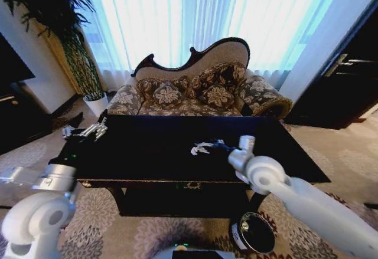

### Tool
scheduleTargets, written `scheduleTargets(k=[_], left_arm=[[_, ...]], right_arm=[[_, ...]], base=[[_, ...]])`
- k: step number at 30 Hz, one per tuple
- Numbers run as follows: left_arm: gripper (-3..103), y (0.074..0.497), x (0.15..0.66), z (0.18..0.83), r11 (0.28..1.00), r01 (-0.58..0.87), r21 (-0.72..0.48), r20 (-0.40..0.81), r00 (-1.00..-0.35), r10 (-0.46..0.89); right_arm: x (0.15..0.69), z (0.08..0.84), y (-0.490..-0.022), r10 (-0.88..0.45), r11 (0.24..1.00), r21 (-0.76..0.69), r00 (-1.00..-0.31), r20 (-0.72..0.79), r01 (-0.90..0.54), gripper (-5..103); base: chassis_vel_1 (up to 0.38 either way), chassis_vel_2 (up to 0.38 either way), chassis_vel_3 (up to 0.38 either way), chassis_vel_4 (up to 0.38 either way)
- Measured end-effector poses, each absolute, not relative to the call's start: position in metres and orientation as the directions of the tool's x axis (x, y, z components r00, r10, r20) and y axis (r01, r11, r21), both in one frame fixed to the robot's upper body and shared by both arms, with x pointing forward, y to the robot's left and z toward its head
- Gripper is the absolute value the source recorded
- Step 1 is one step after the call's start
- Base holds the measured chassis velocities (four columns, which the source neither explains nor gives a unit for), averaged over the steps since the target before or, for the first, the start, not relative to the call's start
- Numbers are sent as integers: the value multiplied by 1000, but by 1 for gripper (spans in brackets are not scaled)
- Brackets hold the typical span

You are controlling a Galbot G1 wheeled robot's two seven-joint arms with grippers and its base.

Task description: Move to the front of the table and place the trash on the table into the trash bin.

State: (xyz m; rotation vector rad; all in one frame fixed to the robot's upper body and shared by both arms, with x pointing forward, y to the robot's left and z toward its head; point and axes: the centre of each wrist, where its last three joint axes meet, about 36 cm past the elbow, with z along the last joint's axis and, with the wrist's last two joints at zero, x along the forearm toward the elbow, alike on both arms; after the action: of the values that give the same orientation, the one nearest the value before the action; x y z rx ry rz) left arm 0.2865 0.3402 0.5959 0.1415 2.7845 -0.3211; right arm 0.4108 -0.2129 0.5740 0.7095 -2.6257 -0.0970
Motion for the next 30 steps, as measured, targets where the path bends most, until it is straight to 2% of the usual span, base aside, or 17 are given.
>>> scheduleTargets(k=[7, 11, 20, 30], left_arm=[[100, 344, 291, 596, 970, 131, -206, -340, -939, 55], [100, 343, 295, 594, 967, 138, -214, -338, -939, 59], [100, 340, 297, 590, 965, 145, -217, -332, -941, 67], [100, 343, 294, 591, 969, 131, -210, -331, -942, 56]], right_arm=[[415, 578, -221, -430, 882, 14, -792, 432, -471, 100], [415, 581, -223, -420, 876, -17, -781, 463, -482, 100], [408, 579, -219, -461, 859, 76, -702, 543, -505, 100], [405, 568, -209, -489, 844, 102, -678, 548, -526, 100]], base=[[0, 0, 0, 0], [0, 0, 0, 0], [0, 0, 0, 0], [0, 0, 0, 0]])
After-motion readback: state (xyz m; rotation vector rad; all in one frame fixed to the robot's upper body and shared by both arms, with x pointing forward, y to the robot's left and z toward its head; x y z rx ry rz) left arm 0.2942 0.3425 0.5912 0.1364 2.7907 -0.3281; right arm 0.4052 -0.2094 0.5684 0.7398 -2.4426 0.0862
